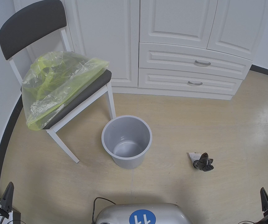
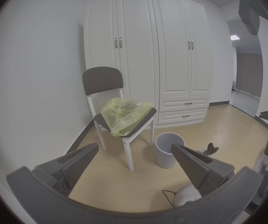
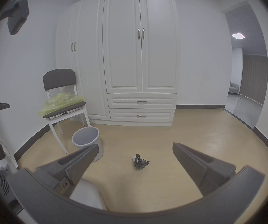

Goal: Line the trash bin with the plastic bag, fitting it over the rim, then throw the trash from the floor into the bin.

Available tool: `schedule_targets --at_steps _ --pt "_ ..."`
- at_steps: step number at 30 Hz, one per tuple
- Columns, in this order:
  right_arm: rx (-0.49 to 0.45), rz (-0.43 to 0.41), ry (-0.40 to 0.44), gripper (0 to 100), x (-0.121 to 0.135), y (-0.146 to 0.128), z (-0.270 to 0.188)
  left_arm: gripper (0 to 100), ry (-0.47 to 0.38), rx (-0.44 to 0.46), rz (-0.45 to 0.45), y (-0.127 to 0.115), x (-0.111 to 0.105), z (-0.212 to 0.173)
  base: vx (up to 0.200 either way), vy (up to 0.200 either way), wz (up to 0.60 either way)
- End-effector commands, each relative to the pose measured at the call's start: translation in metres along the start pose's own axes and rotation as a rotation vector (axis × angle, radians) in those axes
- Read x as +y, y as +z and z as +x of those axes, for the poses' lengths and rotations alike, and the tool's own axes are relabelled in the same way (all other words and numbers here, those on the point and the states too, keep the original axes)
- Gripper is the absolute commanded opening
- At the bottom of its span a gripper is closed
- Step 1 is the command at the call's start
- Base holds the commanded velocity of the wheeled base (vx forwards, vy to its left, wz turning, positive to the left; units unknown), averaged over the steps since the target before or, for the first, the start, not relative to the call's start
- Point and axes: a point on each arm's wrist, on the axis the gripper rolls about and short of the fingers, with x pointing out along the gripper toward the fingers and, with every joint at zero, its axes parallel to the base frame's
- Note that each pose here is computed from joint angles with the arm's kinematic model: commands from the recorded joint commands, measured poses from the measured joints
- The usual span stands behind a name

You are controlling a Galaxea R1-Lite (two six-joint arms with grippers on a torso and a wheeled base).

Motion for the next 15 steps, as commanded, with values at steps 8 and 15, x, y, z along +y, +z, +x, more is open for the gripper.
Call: schedule_targets --at_steps 8,15 --pt "0.024 -0.001 0.0 100 0.0001 -0.0052 0.0006 100 0.005 -0.02 -0.002 -0.0041 -0.0001 -0.0037 0.0 0.0 0.0" --pt "0.017 -0.003 -0.002 100 0.0002 -0.0065 0.0003 100 0.004 -0.023 -0.002 -0.0076 -0.0004 -0.0051 0.0 0.0 0.0"
